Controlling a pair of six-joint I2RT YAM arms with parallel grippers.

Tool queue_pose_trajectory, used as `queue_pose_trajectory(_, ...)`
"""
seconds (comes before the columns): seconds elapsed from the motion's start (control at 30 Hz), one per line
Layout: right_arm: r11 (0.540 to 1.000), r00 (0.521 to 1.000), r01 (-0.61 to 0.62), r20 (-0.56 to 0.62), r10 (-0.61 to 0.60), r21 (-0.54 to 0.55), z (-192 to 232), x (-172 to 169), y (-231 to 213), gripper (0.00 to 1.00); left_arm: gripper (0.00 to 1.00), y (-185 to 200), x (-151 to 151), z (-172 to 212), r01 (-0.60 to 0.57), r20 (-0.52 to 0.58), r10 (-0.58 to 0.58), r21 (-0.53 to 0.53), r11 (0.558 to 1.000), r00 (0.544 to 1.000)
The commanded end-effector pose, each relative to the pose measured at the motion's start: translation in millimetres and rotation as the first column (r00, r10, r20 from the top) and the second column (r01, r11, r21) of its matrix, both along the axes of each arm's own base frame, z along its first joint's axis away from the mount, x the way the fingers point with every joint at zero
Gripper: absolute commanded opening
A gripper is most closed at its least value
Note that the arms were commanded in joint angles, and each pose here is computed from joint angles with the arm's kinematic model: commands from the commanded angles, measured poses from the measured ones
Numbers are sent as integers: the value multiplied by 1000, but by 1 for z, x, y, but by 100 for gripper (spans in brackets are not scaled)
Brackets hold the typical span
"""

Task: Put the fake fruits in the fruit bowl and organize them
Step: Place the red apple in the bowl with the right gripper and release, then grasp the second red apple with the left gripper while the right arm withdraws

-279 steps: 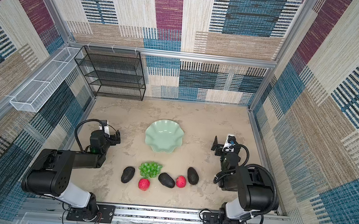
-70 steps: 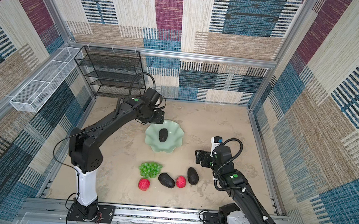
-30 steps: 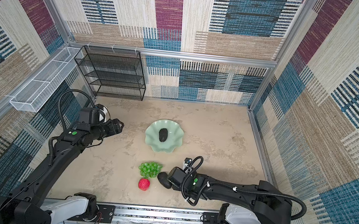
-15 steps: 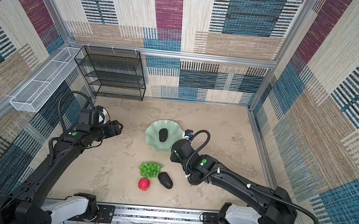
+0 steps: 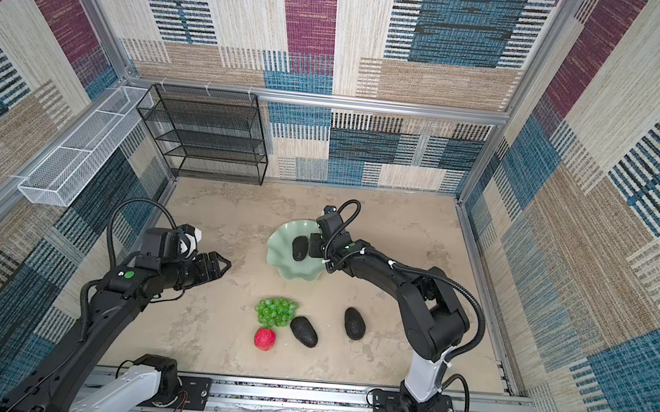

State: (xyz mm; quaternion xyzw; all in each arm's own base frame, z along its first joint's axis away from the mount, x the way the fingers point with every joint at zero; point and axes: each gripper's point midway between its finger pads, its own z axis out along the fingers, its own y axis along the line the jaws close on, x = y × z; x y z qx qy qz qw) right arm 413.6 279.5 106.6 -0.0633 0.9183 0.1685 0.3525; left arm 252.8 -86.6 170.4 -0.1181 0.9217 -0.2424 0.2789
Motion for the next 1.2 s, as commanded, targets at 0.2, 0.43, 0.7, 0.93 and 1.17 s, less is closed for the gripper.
queue_pose_trajectory(0.2,999,999,-29,-26,29,26,-26,12,14,59,76,-47,-60,-37,132,-133,-137,-46,990,982)
queue_pose_trajectory(0.43,998,1000,-12,25,11,55,1,15,11,68,76,-64,-84,-56,202,-175,-200,-8,979,964)
queue_pose_trajectory(0.7,987,978,6,206,-39,159,99,-9,-14,79,76,-94,-97,-70,299,-201,-288,26,954,936)
queue_pose_trajectory(0.93,970,971,21,228,-78,240,109,-71,-56,90,76,-116,-102,-100,361,-244,-334,72,930,910)
queue_pose_trajectory(1.17,961,973,124,159,-167,248,75,-114,-98,91,75,-135,-106,-118,427,-285,-383,108,898,879)
